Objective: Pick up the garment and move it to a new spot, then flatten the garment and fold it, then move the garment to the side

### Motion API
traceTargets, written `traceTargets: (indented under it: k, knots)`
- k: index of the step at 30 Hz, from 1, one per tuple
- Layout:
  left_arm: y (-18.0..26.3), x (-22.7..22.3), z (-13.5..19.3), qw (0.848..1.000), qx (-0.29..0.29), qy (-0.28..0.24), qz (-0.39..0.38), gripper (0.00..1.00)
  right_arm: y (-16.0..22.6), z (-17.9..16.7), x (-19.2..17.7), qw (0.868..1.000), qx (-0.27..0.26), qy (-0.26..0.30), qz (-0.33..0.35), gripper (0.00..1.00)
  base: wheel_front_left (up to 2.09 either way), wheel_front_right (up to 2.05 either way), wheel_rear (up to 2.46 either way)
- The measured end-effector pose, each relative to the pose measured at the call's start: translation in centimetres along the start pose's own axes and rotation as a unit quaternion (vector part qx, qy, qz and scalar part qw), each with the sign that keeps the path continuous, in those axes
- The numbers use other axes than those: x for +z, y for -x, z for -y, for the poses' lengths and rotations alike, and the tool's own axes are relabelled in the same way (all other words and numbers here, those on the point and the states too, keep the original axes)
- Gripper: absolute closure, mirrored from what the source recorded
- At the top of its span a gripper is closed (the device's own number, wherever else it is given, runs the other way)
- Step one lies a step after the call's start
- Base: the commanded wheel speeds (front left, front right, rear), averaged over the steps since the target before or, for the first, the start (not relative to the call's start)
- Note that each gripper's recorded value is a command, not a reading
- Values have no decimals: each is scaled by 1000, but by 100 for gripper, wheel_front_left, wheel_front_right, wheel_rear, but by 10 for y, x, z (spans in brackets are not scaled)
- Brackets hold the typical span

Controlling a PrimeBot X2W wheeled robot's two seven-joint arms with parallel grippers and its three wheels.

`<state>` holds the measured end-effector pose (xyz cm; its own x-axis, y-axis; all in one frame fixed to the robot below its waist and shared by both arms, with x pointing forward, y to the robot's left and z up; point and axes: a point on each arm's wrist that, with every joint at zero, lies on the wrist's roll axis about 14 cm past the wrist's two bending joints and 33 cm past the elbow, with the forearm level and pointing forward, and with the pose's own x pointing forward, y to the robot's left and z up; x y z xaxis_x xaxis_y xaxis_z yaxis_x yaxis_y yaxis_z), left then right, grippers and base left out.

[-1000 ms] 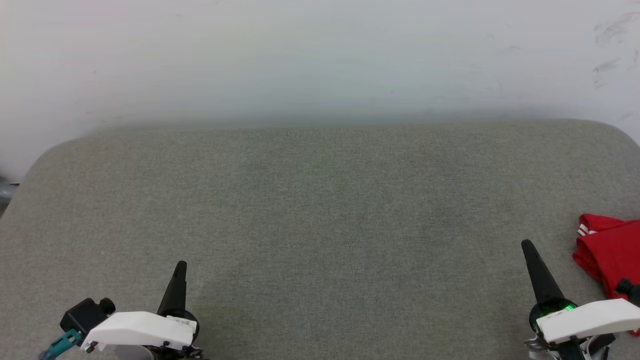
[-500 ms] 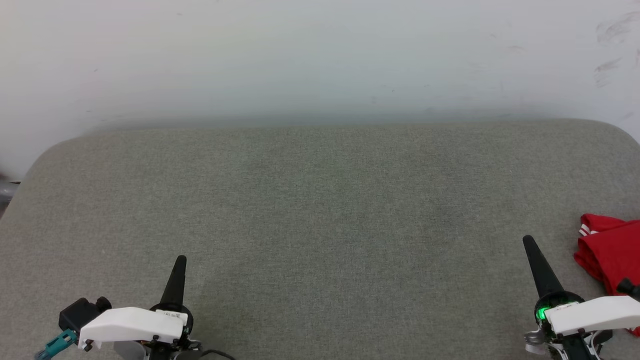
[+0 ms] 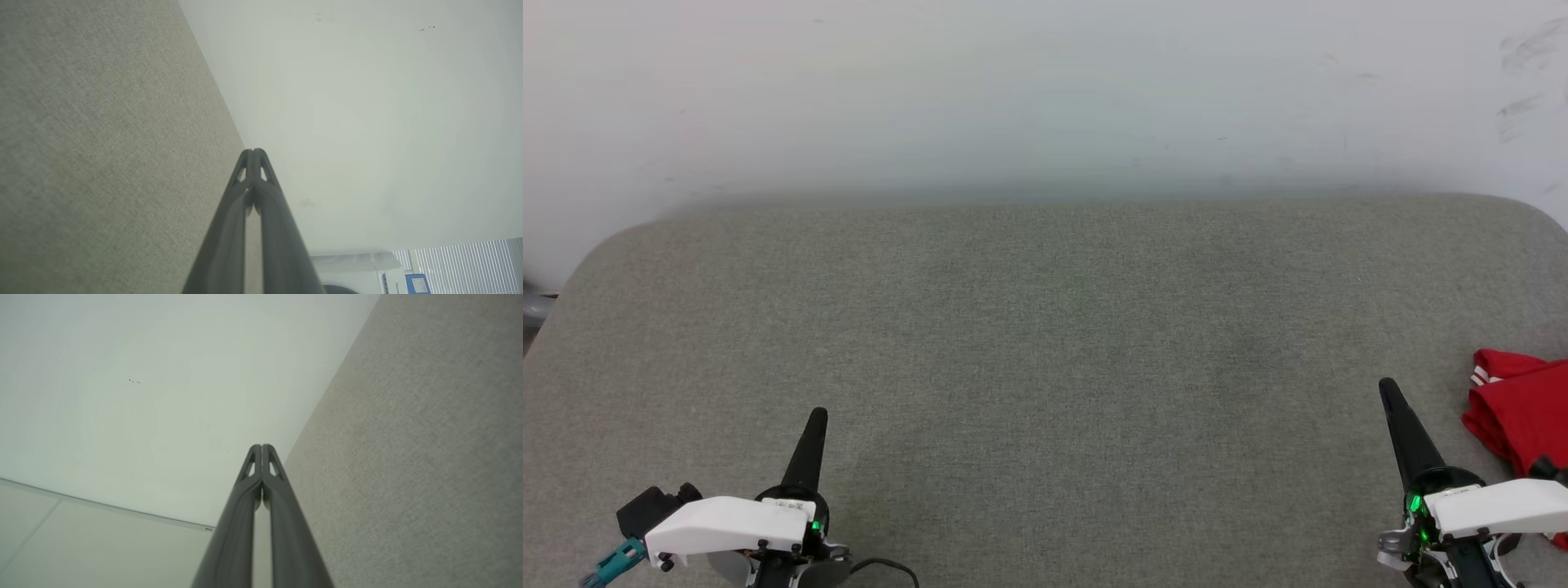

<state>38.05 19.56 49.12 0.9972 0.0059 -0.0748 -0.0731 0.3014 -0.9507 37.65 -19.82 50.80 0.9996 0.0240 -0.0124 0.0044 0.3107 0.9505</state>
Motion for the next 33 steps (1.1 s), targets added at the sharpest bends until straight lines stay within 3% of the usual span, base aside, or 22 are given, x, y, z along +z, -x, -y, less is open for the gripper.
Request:
traceTargets:
  k: [33]
  knots:
    - [-5, 6, 9, 991, -25, 128, 0, 100, -9, 3, 1, 991, 0, -130, 10, 100, 0, 0, 0]
